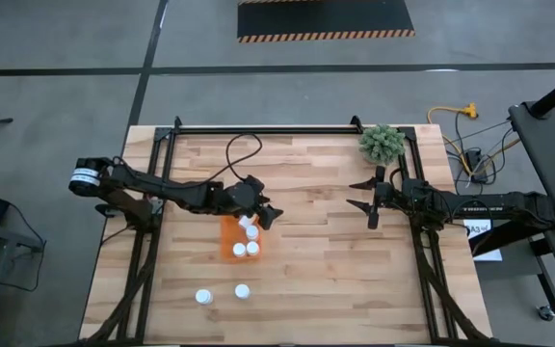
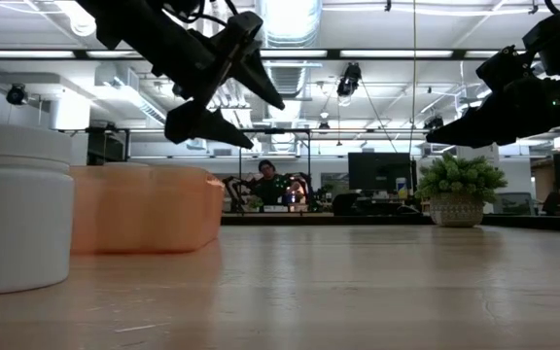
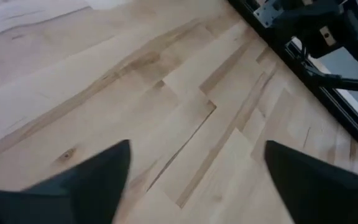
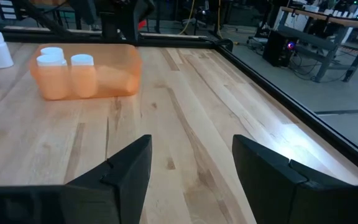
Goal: Pick and place pill bottles into a basket
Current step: Put the top right white medicine bottle into the orange bin
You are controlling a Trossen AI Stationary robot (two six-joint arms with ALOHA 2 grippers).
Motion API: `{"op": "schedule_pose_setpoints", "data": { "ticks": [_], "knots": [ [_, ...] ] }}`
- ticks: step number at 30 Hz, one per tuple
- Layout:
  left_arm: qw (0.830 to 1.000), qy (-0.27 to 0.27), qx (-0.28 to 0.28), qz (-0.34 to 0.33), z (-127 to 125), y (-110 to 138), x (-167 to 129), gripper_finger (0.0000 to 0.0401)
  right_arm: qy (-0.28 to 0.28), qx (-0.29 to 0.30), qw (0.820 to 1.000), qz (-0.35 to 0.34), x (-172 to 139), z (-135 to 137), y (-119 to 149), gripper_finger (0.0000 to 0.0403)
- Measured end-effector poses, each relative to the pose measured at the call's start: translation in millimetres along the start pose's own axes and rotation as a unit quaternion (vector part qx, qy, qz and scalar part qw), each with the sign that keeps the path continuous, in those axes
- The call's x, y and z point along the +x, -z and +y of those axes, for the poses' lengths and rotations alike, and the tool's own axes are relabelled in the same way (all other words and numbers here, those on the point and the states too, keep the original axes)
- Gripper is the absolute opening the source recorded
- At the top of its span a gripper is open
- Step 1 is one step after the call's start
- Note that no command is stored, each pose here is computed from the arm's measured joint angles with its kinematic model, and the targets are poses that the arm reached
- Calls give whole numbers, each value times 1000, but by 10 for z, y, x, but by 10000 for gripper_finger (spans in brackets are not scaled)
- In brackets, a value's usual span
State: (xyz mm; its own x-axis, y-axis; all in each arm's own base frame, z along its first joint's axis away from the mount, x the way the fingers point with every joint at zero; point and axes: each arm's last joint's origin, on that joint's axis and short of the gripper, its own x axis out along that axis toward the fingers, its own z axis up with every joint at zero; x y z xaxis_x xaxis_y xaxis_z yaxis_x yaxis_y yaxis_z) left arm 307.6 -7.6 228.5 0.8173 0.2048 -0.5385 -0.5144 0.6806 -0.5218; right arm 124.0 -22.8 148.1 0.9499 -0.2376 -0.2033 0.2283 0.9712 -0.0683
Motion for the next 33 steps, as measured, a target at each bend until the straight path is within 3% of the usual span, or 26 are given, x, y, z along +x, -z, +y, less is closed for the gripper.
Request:
{"op": "schedule_pose_setpoints", "data": {
  "ticks": [3,16,20,33],
  "knots": [
    [1000,1,1,-2,-7,-13,-2,392,0,0,1000,0,0,0,0,215],
    [1000,-1,6,18,42,44,20,371,0,0,1000,0,0,0,0,215],
    [999,-4,37,24,46,45,5,370,0,0,1000,0,0,0,0,215],
    [991,-125,-2,52,-24,-150,-263,370,0,0,1000,0,1,0,0,215]
  ]
}}
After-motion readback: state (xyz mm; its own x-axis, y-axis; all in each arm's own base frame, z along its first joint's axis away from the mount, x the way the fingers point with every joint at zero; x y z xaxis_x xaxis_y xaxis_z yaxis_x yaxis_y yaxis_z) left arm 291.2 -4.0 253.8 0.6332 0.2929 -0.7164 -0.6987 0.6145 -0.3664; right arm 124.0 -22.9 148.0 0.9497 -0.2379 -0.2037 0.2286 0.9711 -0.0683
